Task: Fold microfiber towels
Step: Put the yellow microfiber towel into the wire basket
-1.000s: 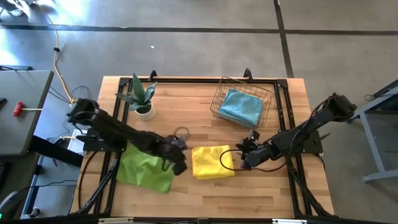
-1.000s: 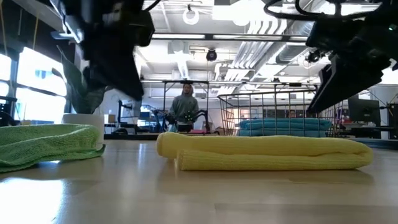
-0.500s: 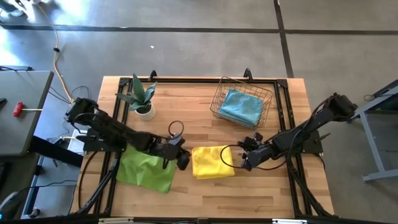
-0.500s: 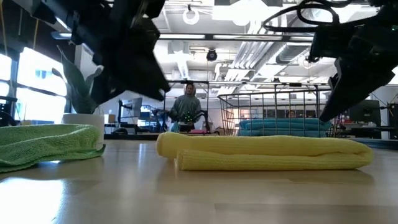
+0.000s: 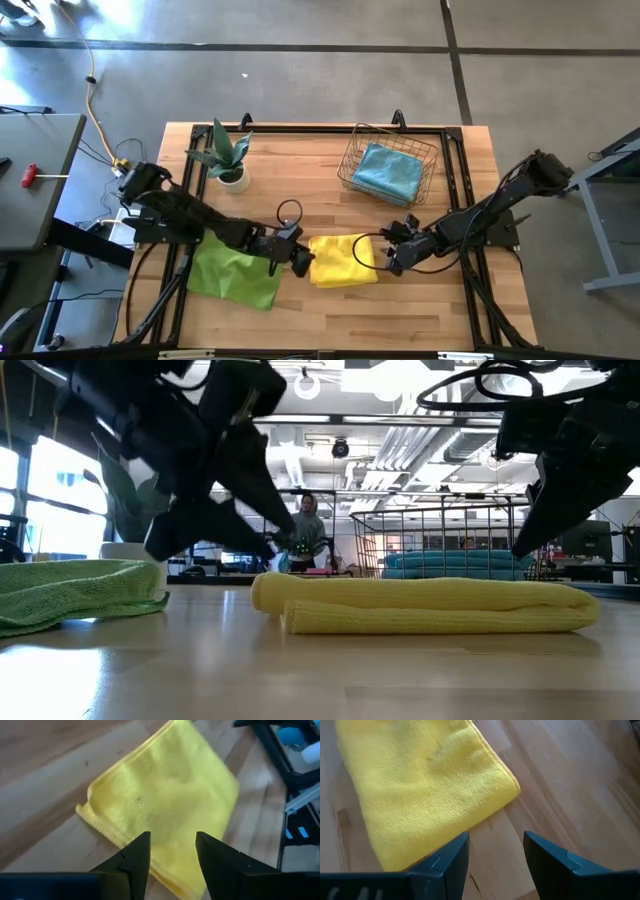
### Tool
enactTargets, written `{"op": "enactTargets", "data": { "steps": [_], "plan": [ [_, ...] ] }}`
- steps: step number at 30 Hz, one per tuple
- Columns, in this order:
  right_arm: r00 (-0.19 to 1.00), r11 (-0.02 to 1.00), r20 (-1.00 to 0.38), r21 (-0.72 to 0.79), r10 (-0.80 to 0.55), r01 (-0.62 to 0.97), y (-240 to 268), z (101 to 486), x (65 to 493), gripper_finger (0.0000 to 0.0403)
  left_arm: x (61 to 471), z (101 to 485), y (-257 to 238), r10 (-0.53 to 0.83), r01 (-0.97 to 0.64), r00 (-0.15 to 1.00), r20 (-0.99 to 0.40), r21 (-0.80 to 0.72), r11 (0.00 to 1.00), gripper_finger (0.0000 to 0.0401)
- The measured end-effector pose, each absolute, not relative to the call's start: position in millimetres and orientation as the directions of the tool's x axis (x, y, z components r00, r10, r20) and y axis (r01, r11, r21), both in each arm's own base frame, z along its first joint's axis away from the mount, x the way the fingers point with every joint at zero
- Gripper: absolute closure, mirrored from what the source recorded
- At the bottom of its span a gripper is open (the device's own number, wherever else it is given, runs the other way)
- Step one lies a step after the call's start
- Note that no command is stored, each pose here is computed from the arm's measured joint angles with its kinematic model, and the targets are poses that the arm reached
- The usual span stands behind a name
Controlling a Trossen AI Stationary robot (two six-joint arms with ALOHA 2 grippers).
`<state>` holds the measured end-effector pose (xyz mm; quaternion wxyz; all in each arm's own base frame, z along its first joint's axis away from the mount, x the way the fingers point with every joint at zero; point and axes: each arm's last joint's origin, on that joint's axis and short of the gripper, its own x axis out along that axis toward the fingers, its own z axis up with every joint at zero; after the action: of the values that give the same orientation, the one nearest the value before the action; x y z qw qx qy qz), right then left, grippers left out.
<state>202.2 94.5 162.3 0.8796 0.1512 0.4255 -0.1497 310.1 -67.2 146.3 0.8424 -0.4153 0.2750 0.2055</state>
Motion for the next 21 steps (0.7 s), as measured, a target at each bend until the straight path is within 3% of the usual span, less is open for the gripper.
{"op": "enactTargets", "data": {
  "steps": [10, 21],
  "plan": [
    [0.597, 0.909, -0.791, 0.142, -0.133, 0.391, 95, 163, 203, 0.0222, 315, 114, -73, 0.129, -0.659, 0.723, -0.678, -0.622, 0.422, 0.0210],
    [0.597, 0.909, -0.791, 0.142, -0.133, 0.391, 95, 163, 203, 0.0222, 322, 105, -80, 0.146, -0.649, 0.759, -0.634, -0.721, 0.242, 0.0092]
  ]
}}
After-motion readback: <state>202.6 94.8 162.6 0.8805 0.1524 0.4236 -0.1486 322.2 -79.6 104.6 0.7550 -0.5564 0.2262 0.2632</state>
